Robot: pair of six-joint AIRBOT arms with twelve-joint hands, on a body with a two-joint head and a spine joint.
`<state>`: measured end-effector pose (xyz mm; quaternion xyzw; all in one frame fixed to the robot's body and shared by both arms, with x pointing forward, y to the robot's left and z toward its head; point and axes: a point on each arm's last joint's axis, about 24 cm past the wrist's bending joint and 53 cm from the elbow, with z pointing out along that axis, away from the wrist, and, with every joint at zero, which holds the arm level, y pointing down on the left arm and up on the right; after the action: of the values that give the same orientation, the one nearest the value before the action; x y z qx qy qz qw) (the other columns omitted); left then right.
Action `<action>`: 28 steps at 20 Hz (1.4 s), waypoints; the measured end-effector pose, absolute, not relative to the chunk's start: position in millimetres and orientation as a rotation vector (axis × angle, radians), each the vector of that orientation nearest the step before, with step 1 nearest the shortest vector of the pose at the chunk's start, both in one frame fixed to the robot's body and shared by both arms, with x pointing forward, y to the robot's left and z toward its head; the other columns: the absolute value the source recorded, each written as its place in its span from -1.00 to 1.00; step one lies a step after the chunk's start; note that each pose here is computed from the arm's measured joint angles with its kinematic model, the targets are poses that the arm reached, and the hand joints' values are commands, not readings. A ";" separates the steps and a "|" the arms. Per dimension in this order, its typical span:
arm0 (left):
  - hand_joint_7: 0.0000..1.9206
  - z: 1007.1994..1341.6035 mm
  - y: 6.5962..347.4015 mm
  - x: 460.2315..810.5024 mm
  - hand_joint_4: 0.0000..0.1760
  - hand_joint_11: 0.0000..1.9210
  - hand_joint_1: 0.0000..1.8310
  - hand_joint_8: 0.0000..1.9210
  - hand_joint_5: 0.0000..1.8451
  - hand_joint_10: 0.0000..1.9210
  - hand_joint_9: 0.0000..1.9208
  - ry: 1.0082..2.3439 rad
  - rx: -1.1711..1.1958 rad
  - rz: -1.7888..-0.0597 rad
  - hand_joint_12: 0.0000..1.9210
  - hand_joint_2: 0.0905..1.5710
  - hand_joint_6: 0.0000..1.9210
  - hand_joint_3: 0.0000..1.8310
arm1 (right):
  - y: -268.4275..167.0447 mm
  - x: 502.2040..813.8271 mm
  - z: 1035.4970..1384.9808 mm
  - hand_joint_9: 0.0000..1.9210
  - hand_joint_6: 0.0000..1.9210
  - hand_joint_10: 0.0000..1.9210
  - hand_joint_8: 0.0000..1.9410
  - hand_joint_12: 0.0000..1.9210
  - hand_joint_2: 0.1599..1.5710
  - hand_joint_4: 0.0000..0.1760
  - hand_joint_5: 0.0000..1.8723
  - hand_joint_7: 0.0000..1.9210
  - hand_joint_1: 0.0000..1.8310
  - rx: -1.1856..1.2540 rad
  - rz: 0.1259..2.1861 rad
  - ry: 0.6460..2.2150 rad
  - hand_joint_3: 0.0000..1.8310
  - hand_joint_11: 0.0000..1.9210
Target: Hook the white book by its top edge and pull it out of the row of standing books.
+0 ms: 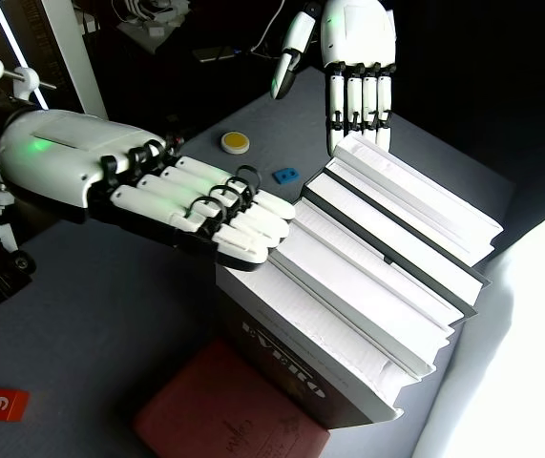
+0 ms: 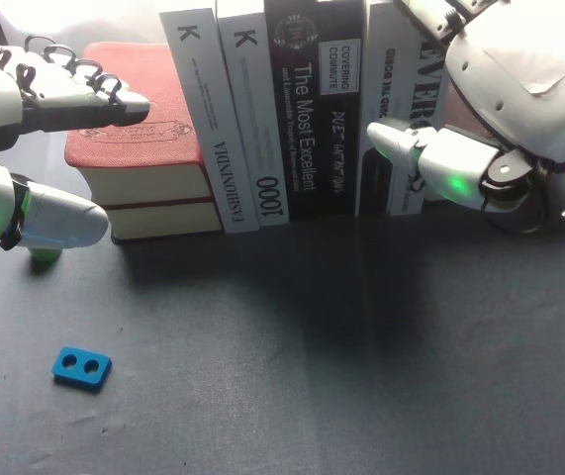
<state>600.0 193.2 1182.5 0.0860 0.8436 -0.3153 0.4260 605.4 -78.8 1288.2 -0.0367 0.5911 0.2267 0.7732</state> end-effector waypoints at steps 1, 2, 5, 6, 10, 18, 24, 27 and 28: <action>-1.00 1182.5 192.6 599.6 -1.00 -1.00 -1.00 -1.00 -1.00 -1.00 -1.00 2.109 0.216 -0.790 -1.00 0.57 -1.00 -1.00 | -78.3 601.6 1286.8 -0.97 -0.99 -0.99 -0.99 -1.00 0.53 -1.00 -0.89 -0.93 -0.99 -0.084 0.493 1.286 -1.00 -1.00; -1.00 1182.4 192.6 599.5 -1.00 -1.00 -1.00 -1.00 -1.00 -1.00 -1.00 2.109 0.216 -0.790 -1.00 0.57 -1.00 -1.00 | -78.0 599.4 1286.5 -0.97 -0.99 -0.99 -0.99 -1.00 0.53 -1.00 -0.89 -0.93 -0.99 -0.089 0.491 1.286 -1.00 -1.00; -1.00 1182.3 192.5 599.4 -1.00 -1.00 -1.00 -1.00 -1.00 -1.00 -1.00 2.110 0.216 -0.791 -1.00 0.57 -1.00 -1.00 | -78.4 589.9 1284.4 -0.98 -1.00 -1.00 -1.00 -1.00 0.52 -1.00 -0.89 -0.94 -1.00 -0.103 0.484 1.293 -1.00 -1.00; -1.00 1182.2 192.6 599.2 -1.00 -1.00 -1.00 -1.00 -1.00 -1.00 -1.00 2.111 0.218 -0.790 -1.00 0.57 -1.00 -1.00 | -77.6 584.9 1283.3 -0.98 -1.00 -1.00 -1.00 -1.00 0.52 -1.00 -0.89 -0.94 -1.00 -0.111 0.484 1.300 -1.00 -1.00; -1.00 1181.1 191.5 597.5 -1.00 -1.00 -1.00 -1.00 -1.00 -1.00 -1.00 2.117 0.223 -0.795 -1.00 0.57 -1.00 -1.00 | -75.4 565.8 1277.1 -0.99 -1.00 -1.00 -1.00 -1.00 0.52 -1.00 -0.91 -0.95 -1.00 -0.137 0.490 1.324 -1.00 -1.00; -1.00 1180.7 191.6 597.0 -1.00 -1.00 -1.00 -1.00 -1.00 -1.00 -1.00 2.119 0.225 -0.795 -1.00 0.57 -1.00 -1.00 | -72.8 542.8 1266.4 -0.96 -0.99 -0.99 -0.99 -0.99 0.51 -1.00 -0.88 -0.92 -0.94 -0.170 0.480 1.354 -1.00 -0.98; -1.00 1180.6 191.5 596.8 -1.00 -1.00 -1.00 -1.00 -1.00 -1.00 -1.00 2.120 0.225 -0.796 -1.00 0.56 -1.00 -1.00 | -71.0 530.2 1261.2 -0.95 -0.99 -0.99 -1.00 -1.00 0.53 -1.00 -0.86 -0.90 -0.96 -0.184 0.482 1.377 -1.00 -0.99; -1.00 1180.6 191.5 596.8 -1.00 -1.00 -1.00 -1.00 -1.00 -1.00 -1.00 2.120 0.225 -0.796 -1.00 0.56 -1.00 -1.00 | -72.7 527.6 1256.7 -0.94 -0.99 -0.99 -0.99 -0.99 0.51 -1.00 -0.86 -0.90 -0.99 -0.187 0.474 1.393 -1.00 -0.98; -1.00 1180.6 191.5 596.8 -1.00 -1.00 -1.00 -1.00 -1.00 -1.00 -1.00 2.120 0.225 -0.796 -1.00 0.55 -1.00 -1.00 | -72.2 525.6 1258.8 -0.94 -0.99 -0.99 -0.99 -0.99 0.52 -1.00 -0.86 -0.90 -0.97 -0.191 0.475 1.387 -1.00 -1.00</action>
<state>596.8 191.5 1180.6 0.0898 0.8457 -0.3175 0.4194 525.6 -72.2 1258.8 -0.0870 0.6321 0.2167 0.7389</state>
